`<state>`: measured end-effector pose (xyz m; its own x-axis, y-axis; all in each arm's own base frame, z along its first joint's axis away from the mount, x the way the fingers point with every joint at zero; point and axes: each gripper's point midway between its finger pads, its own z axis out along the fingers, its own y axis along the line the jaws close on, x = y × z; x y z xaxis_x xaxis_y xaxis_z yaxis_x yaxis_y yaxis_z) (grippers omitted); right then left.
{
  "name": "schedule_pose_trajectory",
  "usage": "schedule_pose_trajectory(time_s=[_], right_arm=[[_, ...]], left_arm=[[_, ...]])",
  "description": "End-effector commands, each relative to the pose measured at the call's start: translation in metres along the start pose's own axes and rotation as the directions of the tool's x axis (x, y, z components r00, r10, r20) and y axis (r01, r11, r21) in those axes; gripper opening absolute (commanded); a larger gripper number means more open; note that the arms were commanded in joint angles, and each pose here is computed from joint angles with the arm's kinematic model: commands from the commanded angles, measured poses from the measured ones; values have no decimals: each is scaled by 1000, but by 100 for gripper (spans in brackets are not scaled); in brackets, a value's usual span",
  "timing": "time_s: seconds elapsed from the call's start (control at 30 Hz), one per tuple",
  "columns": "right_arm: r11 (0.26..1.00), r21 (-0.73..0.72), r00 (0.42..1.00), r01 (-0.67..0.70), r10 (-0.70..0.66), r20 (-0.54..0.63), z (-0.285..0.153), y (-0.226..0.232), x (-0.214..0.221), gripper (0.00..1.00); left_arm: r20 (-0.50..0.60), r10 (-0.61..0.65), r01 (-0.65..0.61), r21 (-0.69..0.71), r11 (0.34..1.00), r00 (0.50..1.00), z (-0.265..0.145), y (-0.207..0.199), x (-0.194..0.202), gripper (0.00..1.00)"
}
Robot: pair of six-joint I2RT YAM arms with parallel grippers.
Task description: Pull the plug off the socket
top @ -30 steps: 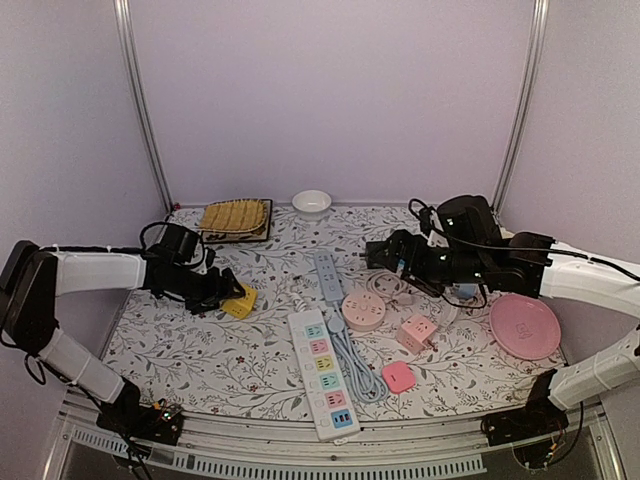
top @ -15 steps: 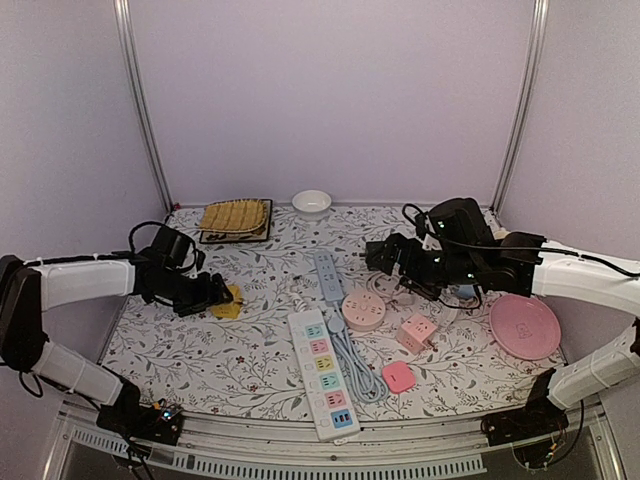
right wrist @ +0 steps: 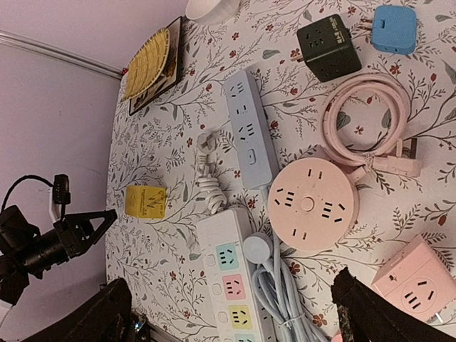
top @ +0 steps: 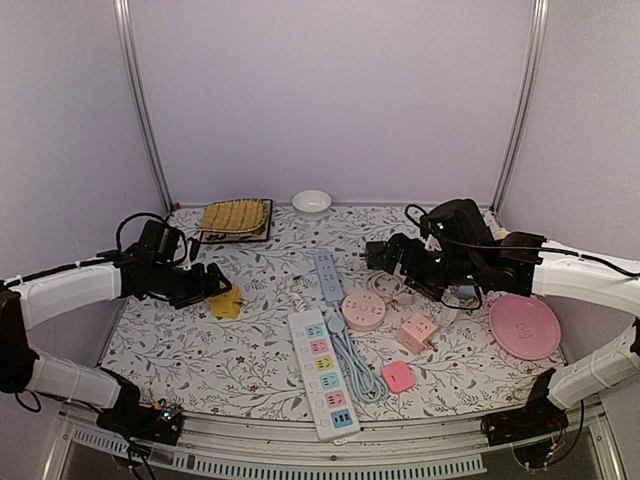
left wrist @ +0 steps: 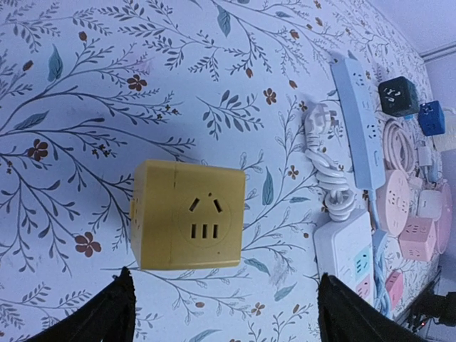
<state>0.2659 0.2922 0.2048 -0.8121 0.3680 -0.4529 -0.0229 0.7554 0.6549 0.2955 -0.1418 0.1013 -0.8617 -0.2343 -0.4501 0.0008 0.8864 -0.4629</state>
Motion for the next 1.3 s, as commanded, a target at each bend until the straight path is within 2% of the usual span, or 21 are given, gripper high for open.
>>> schedule_pose_trajectory(time_s=[0.0,0.2,0.3,0.4,0.47,0.6,0.67,0.8,0.97,1.1,1.23,1.27], right_arm=[[997,71,998,-16,12,60,-3,-17,-9,99],[989,144,988,-19,-4,154,-15,-39,-21,99],[982,187,976,32,-71,207,-24,-48,-35,99],[962,261,961,80,-144,235,-26,-67,-57,99],[953,293,963,70,-142,231,-23,-88,-75,99],[916,394,933,81,-208,292,-29,-132,-120,99],[882,460,899,103,-281,336,-37,-154,-138,99],[858,513,816,12,-305,490,-68,-206,-180,99],[793,598,665,-116,-385,640,-111,-268,-202,99],[754,643,601,-132,-455,657,-118,-298,-199,99],[773,629,510,-81,-510,692,-115,-299,-189,99],[790,610,456,-68,-519,723,-121,-292,-191,99]], left_arm=[[-4,26,-26,28,999,1000,-5,-5,6,89],[35,45,-47,52,998,998,-11,-16,-2,92],[83,52,-57,56,997,995,-16,-25,-19,94],[154,51,-60,56,997,987,-20,-30,-36,97],[208,52,-63,46,997,977,-23,-31,-47,97],[342,56,-49,-29,998,938,-31,-20,-72,97],[421,71,-42,-78,996,904,-37,-11,-84,97],[565,147,-43,-193,980,812,-58,7,-103,97],[653,235,-36,-303,952,720,-75,28,-117,97],[677,228,46,-361,931,699,-84,51,-123,97],[684,281,67,-435,898,673,-91,64,-125,97],[687,293,74,-452,889,665,-93,67,-125,97]])
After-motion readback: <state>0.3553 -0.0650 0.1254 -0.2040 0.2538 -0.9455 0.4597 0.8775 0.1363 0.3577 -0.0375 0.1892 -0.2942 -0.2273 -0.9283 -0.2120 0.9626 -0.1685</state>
